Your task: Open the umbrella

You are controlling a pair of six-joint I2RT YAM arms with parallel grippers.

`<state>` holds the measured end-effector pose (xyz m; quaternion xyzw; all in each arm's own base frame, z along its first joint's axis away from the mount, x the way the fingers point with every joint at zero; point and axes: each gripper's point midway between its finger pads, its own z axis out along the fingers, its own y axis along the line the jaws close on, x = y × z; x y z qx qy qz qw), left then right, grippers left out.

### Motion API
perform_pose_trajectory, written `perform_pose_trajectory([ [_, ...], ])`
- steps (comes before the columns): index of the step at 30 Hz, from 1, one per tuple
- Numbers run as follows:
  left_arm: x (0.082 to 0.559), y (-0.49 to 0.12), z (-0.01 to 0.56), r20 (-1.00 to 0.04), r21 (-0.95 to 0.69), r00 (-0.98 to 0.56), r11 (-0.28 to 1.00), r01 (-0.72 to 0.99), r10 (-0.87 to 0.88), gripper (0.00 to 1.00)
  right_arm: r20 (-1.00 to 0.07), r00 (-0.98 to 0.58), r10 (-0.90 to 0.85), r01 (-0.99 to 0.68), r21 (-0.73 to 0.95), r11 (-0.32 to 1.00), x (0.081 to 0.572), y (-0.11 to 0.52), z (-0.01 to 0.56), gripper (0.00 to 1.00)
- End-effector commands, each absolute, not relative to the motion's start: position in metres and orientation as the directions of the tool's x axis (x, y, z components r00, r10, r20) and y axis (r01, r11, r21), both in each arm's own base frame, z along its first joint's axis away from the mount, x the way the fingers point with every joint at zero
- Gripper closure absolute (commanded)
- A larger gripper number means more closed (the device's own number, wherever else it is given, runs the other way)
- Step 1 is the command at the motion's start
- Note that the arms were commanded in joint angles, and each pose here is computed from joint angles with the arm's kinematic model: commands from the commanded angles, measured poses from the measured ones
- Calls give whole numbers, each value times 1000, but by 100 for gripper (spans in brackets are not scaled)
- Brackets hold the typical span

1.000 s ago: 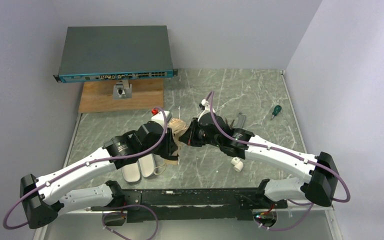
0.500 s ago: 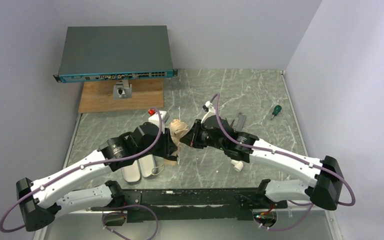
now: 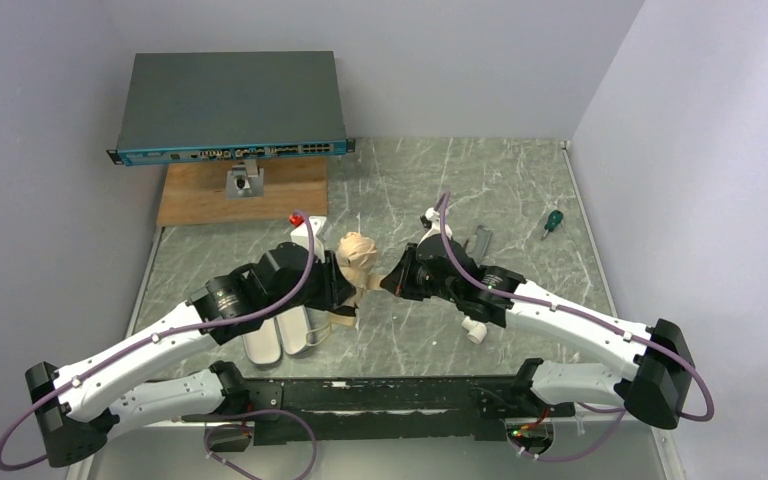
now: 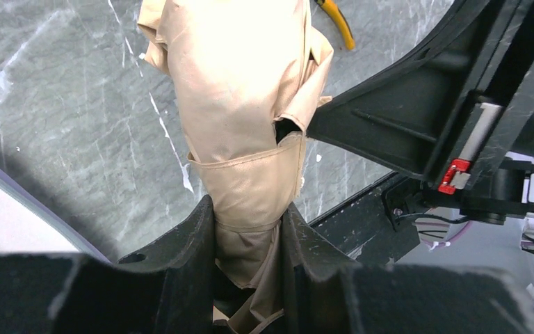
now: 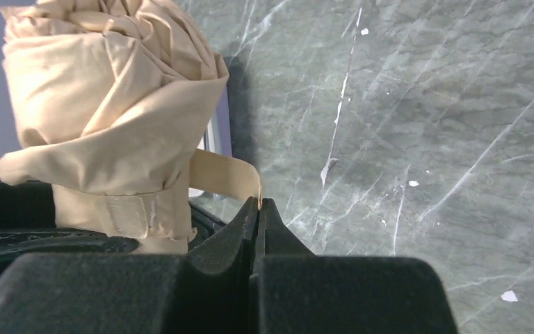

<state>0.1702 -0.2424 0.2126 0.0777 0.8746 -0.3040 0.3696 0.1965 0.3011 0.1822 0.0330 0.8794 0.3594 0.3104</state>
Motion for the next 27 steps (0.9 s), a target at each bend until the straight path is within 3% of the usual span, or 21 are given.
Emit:
perform_pose_trajectory([
  [1, 177, -256, 269, -731, -569, -648, 715, 406, -213, 100, -547, -788, 284, -174, 639, 750, 199, 296, 185, 100],
  [8, 174, -258, 274, -735, -571, -647, 700, 430, -202, 100, -565, -773, 286, -173, 623, 763, 202, 291, 184, 100],
  [13, 159, -270, 281, -751, -565, -649, 628, 535, -122, 100, -604, -744, 286, -220, 626, 748, 217, 289, 198, 100],
  [20, 123, -280, 289, -761, -561, -648, 477, 676, 24, 100, -696, -663, 275, -303, 586, 752, 244, 282, 244, 100],
  [27, 109, -270, 271, -732, -549, -672, 487, 680, 113, 100, -777, -566, 277, -386, 547, 743, 254, 275, 301, 100],
])
